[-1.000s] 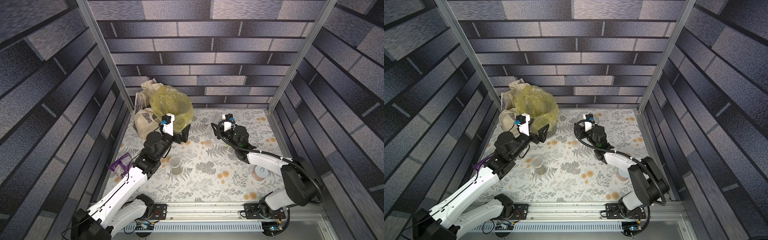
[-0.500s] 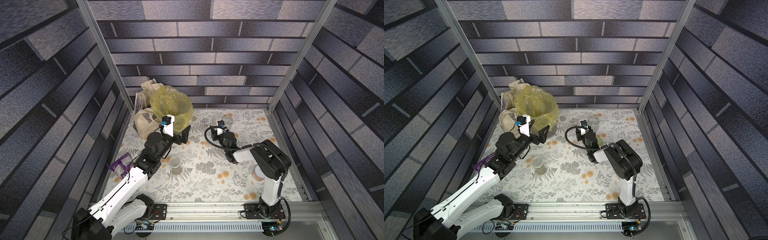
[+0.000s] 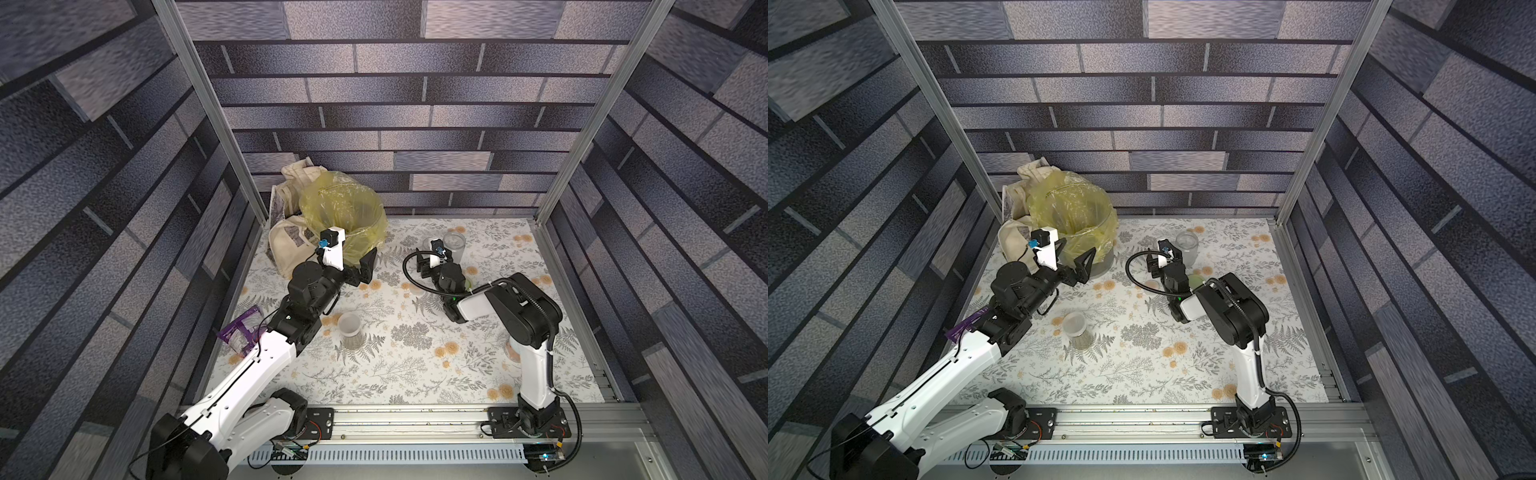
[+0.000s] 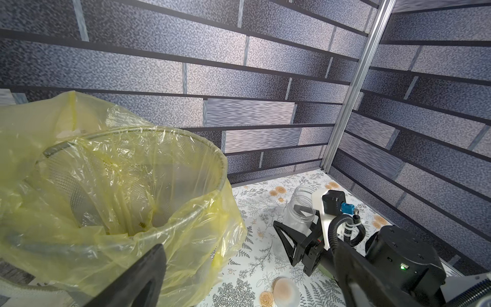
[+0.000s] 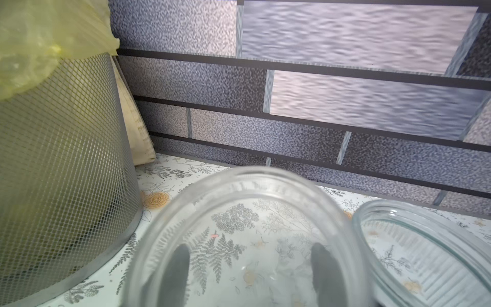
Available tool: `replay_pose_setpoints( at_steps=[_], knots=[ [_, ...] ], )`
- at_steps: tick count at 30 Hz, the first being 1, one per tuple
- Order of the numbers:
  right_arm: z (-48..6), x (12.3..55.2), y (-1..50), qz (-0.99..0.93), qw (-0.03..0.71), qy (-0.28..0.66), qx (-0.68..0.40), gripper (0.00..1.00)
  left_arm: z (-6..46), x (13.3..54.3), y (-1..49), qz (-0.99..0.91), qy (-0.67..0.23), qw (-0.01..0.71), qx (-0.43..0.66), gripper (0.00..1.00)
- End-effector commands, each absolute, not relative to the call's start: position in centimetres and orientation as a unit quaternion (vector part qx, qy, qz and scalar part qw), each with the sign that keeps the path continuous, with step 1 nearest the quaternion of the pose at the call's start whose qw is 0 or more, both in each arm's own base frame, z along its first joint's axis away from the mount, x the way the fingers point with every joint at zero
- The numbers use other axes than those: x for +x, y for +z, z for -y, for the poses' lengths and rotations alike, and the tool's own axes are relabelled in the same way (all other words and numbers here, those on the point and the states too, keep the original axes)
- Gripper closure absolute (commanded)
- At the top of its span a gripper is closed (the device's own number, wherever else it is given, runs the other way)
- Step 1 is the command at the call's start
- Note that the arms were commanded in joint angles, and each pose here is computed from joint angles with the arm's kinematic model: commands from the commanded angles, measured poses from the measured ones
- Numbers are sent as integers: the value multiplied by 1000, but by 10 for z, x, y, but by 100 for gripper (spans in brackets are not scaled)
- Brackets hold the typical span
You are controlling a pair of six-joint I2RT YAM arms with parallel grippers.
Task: Empty moldy mung beans from jars
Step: Place the jar at the center of the board.
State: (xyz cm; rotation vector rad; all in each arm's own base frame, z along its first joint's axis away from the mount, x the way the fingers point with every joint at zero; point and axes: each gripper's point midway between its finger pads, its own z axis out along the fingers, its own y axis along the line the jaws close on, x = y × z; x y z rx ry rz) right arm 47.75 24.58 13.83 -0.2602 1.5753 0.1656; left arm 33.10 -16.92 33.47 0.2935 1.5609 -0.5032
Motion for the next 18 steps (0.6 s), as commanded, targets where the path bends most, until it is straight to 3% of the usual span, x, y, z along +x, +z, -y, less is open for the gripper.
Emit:
replay_pose_setpoints(
  at_steps=[1,6,13,18],
  knots=[
    [-242,480,146,-693,711,73,-92,23,169,331,333,-691,-236,671,127,0],
    [-239,477,159,-681,724,79,-83,18,171,332,333,-692,-241,669,127,0],
    [-234,474,171,-671,734,77,-72,0,173,333,333,-694,-246,664,131,0],
    [-226,469,190,-663,743,77,-53,0,164,341,327,-718,-223,651,101,0]
  ],
)
